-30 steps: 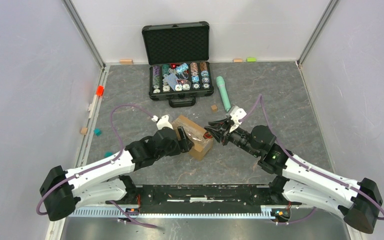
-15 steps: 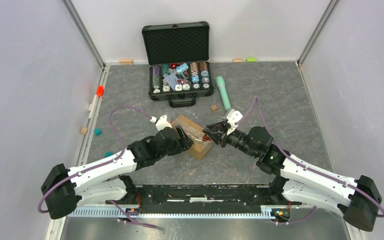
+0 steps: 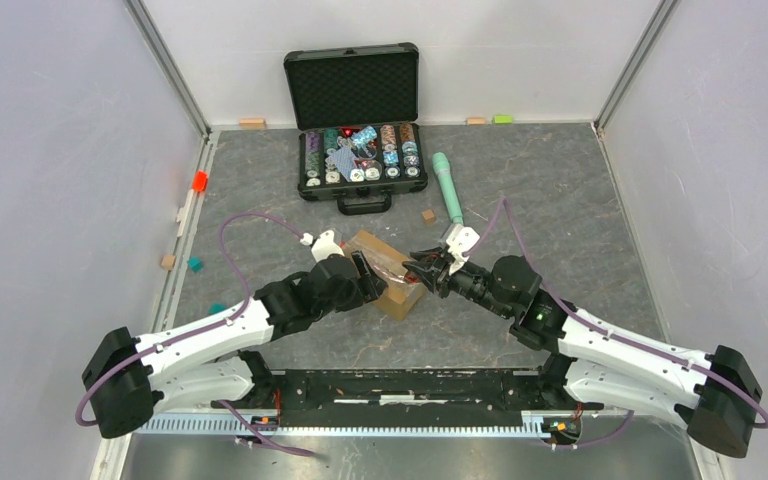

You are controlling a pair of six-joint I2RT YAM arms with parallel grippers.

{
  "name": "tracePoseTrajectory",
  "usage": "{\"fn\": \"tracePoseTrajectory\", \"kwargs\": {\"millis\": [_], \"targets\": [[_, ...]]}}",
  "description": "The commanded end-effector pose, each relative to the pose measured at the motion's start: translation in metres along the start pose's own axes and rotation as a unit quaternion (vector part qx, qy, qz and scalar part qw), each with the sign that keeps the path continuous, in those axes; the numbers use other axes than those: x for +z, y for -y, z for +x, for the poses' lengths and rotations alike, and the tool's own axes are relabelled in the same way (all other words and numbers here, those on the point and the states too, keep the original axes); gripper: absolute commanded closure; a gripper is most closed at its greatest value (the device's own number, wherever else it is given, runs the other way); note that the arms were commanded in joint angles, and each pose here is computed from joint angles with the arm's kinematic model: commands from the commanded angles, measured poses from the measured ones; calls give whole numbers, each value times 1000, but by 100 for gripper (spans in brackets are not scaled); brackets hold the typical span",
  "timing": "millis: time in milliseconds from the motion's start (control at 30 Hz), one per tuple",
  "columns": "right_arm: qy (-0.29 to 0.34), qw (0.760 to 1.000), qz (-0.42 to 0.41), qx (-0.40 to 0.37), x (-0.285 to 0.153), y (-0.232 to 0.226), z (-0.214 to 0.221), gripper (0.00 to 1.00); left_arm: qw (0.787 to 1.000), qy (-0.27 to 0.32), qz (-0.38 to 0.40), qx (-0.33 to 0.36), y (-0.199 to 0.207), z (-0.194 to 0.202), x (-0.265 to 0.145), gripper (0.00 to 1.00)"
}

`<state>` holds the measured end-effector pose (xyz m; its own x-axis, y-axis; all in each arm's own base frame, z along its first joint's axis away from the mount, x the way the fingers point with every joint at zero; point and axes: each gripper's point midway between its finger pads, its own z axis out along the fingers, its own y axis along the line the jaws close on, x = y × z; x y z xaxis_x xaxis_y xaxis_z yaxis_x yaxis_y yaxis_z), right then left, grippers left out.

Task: Unpack the express box

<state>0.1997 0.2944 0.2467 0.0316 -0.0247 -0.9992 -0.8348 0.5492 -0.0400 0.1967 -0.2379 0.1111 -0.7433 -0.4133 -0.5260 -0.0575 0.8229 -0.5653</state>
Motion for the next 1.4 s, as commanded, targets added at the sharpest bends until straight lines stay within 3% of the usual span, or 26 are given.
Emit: {"fn": "tracePoseTrajectory", "kwargs": {"millis": [0, 700, 1000, 1367], "targets": [[32, 999, 24, -22, -2, 9, -20, 100, 996, -9, -82, 28, -43, 10, 2, 26], [-34, 999, 26, -24, -10, 7, 21, 100, 996, -6, -86, 29, -45, 9, 2, 26], [-64, 997, 26, 24, -18, 1, 52, 100, 996, -9, -85, 26, -44, 10, 3, 26], [-40, 995, 2, 92, -24, -13, 34, 100, 996, -10, -86, 22, -44, 11, 5, 26]]}}
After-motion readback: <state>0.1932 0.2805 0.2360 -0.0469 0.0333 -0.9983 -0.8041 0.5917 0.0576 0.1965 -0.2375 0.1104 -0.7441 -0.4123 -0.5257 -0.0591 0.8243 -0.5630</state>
